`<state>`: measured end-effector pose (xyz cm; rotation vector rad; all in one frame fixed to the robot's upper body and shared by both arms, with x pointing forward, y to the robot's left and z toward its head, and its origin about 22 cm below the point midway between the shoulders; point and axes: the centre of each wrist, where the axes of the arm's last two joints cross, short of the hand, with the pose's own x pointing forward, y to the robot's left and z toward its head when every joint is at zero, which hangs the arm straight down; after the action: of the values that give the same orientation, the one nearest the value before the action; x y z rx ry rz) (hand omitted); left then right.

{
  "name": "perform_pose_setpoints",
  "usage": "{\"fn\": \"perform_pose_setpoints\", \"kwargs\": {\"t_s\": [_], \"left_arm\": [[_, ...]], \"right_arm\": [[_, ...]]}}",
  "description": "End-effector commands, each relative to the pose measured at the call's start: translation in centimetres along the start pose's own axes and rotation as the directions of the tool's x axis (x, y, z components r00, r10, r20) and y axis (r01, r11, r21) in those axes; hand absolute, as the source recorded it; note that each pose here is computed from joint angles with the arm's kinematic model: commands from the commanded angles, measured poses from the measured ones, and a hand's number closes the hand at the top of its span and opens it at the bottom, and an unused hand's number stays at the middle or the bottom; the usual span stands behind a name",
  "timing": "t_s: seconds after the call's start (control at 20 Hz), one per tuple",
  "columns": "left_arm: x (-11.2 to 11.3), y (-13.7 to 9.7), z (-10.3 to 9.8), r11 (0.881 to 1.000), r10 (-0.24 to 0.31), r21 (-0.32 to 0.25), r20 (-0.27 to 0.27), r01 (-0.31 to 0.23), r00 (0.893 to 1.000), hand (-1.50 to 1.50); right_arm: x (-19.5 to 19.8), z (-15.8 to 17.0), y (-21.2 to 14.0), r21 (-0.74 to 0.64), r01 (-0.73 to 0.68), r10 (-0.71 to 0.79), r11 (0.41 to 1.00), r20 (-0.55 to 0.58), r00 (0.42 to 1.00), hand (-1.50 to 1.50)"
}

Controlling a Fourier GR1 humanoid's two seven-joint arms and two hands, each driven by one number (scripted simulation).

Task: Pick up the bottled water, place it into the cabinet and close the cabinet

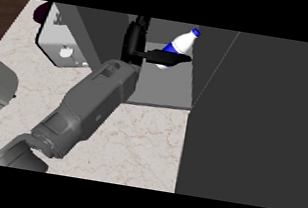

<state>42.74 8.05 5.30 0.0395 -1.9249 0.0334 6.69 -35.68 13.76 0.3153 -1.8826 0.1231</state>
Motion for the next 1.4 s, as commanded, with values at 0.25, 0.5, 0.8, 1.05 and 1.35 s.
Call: {"fn": "perform_pose_setpoints", "kwargs": {"t_s": [0.25,0.5,0.8,1.05,1.35], "left_arm": [[-0.5,-1.7,5.2,0.99,0.113,-0.074,-0.045,-0.116,0.993,-1.5],[-1.0,-2.0,10.5,0.978,0.177,-0.101,-0.052,-0.182,0.983,-1.5],[-1.2,-1.0,15.5,0.963,0.246,-0.096,-0.074,-0.252,0.967,-1.5],[0.3,0.4,19.3,0.943,0.299,-0.115,-0.109,-0.311,0.948,-1.5],[3.1,2.8,21.8,0.925,0.307,-0.197,-0.117,-0.325,0.944,1.5]], "right_arm": [[2.5,-0.2,3.3,-0.001,-0.042,0.042,0.999,0.019,0.999,-1.5],[2.4,0.2,2.2,-0.028,-0.034,0.034,0.999,0.004,0.999,-1.5],[2.9,0.0,3.8,-0.018,-0.051,0.051,0.999,0.027,0.998,-1.5],[3.5,0.2,2.3,0.004,-0.081,0.081,0.997,0.012,0.997,-1.5],[2.2,-0.5,3.7,0.109,-0.079,0.081,0.991,-0.019,0.996,1.5]]}}
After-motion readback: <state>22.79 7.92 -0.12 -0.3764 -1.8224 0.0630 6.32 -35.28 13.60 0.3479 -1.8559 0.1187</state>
